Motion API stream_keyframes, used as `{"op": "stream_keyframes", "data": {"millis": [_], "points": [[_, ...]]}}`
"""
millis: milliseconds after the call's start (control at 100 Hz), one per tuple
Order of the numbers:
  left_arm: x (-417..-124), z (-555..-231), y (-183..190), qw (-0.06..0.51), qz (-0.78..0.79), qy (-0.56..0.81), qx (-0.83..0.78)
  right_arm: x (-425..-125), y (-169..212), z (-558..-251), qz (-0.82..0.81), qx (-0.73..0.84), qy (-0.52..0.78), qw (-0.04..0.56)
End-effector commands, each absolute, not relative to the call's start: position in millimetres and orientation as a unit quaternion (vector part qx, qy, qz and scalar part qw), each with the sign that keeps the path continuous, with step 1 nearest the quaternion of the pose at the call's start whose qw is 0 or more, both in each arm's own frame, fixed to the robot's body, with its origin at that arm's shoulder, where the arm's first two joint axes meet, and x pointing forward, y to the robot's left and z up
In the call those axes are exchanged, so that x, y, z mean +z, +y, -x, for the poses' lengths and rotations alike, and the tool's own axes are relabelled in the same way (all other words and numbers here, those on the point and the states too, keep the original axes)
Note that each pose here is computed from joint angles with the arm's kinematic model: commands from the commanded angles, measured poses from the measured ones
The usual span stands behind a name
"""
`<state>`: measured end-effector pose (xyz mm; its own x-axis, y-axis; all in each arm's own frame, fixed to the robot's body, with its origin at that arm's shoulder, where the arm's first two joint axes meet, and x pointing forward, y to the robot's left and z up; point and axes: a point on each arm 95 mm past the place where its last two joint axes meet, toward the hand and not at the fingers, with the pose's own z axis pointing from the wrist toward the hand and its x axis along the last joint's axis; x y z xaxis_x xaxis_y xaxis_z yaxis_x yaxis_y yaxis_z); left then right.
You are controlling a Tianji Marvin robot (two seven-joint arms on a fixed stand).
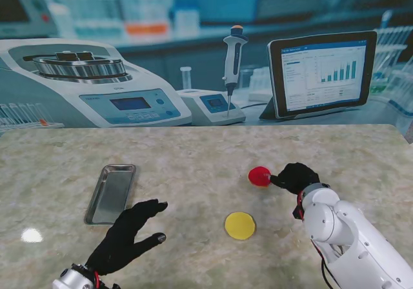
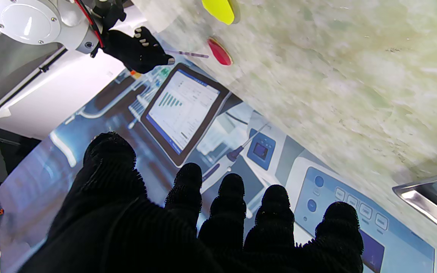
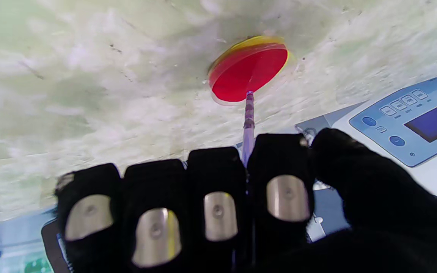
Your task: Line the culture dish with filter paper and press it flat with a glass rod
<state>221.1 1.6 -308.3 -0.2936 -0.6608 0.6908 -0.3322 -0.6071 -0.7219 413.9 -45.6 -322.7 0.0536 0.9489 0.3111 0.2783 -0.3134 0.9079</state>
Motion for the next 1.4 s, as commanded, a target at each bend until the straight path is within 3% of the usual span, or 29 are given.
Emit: {"op": "stream_keyframes", "data": {"millis": [0, 760, 1100, 1390], "points": [[-308, -218, 1, 0.117, 0.584, 0.426, -0.681, -325, -39, -415, -0.645, 0.491, 0.486, 0.328], [-309, -219, 2, 0.119, 0.584, 0.43, -0.678, -343, -20, -433, -0.651, 0.477, 0.524, 0.272], [-310, -220, 3, 0.122, 0.585, 0.429, -0.678, -331, -29, -430, -0.652, 0.492, 0.495, 0.297], [-310, -220, 2, 0.12, 0.583, 0.43, -0.678, -337, -37, -432, -0.66, 0.471, 0.499, 0.306]]}}
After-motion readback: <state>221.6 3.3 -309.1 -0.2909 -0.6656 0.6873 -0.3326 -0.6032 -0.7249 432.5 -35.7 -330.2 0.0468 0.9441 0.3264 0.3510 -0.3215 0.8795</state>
